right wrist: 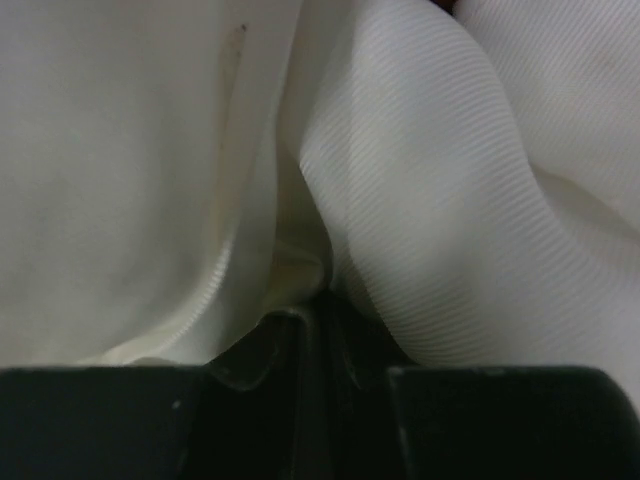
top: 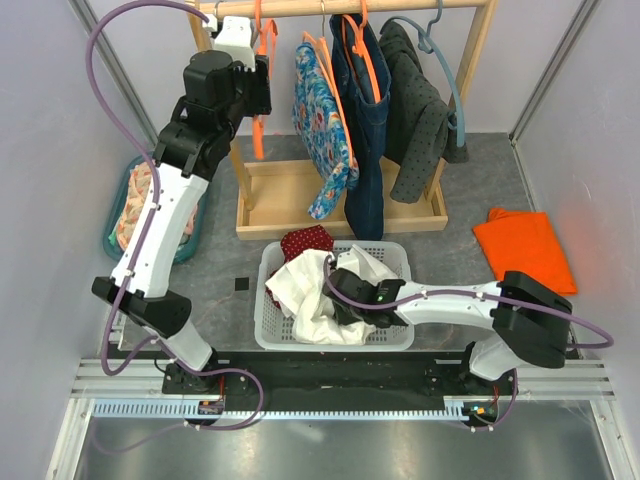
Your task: Remove the skirt from the hanger
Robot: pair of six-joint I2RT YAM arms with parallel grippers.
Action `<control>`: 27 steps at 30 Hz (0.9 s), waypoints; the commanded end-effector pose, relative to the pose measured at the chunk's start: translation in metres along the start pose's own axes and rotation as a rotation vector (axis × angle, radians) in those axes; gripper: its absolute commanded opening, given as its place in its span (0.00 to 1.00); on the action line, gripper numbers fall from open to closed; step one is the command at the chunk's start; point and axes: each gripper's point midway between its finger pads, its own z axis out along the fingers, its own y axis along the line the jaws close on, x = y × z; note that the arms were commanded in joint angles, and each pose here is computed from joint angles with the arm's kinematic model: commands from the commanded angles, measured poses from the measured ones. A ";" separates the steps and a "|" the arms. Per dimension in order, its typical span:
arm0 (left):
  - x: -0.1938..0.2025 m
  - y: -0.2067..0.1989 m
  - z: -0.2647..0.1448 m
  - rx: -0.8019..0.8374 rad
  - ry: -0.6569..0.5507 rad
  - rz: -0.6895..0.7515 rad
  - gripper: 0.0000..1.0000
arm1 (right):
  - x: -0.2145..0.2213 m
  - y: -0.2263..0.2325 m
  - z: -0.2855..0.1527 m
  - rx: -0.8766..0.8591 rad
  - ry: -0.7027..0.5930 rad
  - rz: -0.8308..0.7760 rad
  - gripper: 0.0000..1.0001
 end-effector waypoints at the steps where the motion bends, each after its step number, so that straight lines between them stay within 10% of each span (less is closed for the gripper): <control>1: -0.039 0.012 -0.037 0.007 -0.114 -0.026 0.78 | 0.034 -0.026 0.023 0.114 0.111 0.025 0.23; 9: -0.069 0.010 -0.071 0.057 -0.197 -0.037 0.95 | 0.038 -0.055 0.028 0.249 0.123 0.043 0.36; 19: -0.101 -0.060 -0.094 0.255 -0.277 -0.068 0.96 | -0.049 -0.036 -0.056 0.215 -0.091 0.071 0.92; 27: -0.088 -0.119 -0.049 0.275 -0.256 -0.038 0.98 | -0.082 0.010 -0.111 -0.054 -0.150 0.068 0.98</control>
